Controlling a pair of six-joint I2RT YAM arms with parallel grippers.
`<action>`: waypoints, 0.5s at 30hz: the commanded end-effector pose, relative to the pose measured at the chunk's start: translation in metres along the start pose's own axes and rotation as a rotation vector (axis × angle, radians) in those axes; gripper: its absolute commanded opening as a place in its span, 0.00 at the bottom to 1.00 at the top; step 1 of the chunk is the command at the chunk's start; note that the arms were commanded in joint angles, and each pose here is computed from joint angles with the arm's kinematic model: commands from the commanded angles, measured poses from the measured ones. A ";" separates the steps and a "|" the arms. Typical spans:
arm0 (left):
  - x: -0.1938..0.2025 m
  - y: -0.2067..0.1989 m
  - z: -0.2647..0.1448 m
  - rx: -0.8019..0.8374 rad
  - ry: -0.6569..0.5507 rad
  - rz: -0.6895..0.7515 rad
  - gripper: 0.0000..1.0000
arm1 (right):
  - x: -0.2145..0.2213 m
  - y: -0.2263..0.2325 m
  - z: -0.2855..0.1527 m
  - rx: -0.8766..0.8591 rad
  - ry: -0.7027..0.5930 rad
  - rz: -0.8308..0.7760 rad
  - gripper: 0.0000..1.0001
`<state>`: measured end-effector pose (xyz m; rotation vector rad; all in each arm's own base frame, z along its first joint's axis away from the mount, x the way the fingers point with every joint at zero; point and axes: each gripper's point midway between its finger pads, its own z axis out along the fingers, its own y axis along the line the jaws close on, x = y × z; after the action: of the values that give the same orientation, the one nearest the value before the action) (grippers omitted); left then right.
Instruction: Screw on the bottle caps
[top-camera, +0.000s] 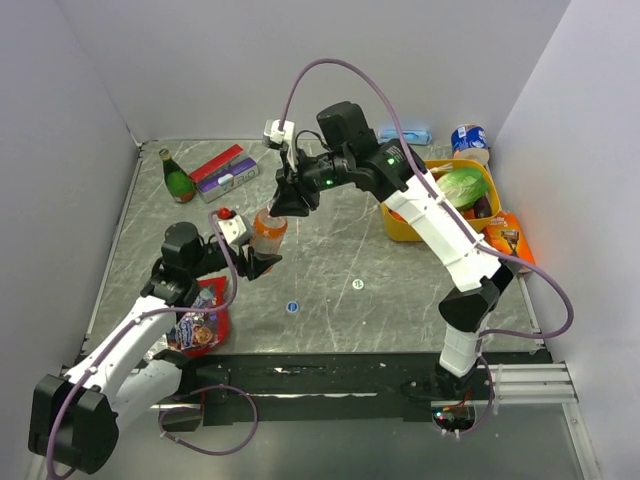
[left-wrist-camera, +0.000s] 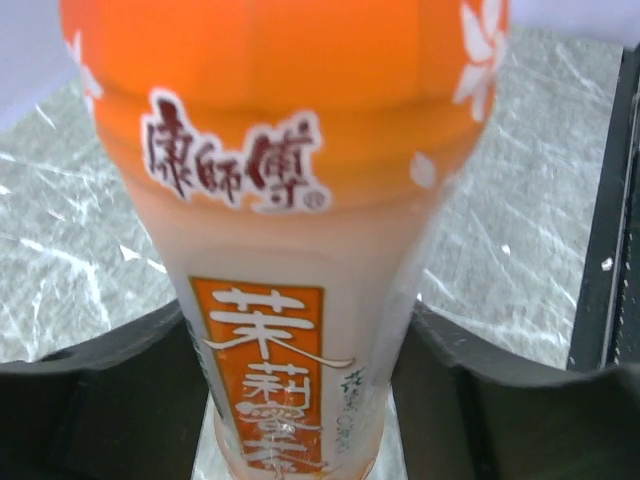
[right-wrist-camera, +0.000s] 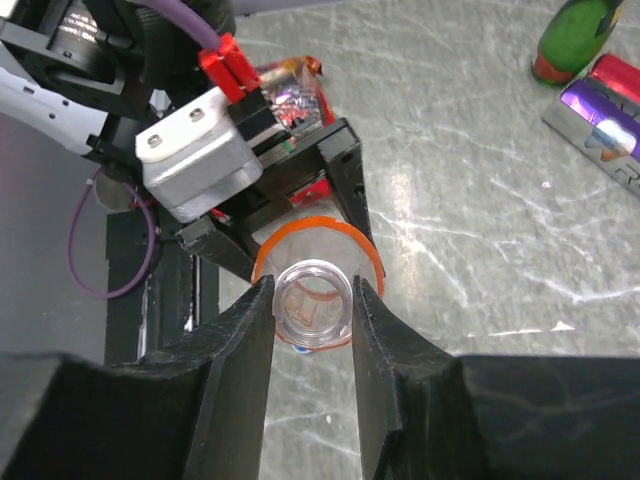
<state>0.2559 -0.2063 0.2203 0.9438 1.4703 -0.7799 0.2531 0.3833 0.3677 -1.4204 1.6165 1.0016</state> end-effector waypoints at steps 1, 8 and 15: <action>-0.009 -0.004 0.003 -0.014 -0.111 0.033 0.60 | -0.009 0.002 -0.020 0.031 0.022 -0.026 0.56; -0.001 -0.009 0.006 -0.042 -0.200 -0.019 0.41 | -0.030 -0.016 -0.075 0.205 -0.027 -0.048 0.85; -0.015 -0.005 0.006 -0.075 -0.262 -0.059 0.23 | 0.079 -0.049 -0.104 0.262 0.220 0.000 0.83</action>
<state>0.2502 -0.2136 0.1945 0.7675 1.4227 -0.8449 0.2960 0.3075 0.3802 -1.3088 1.7241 0.7439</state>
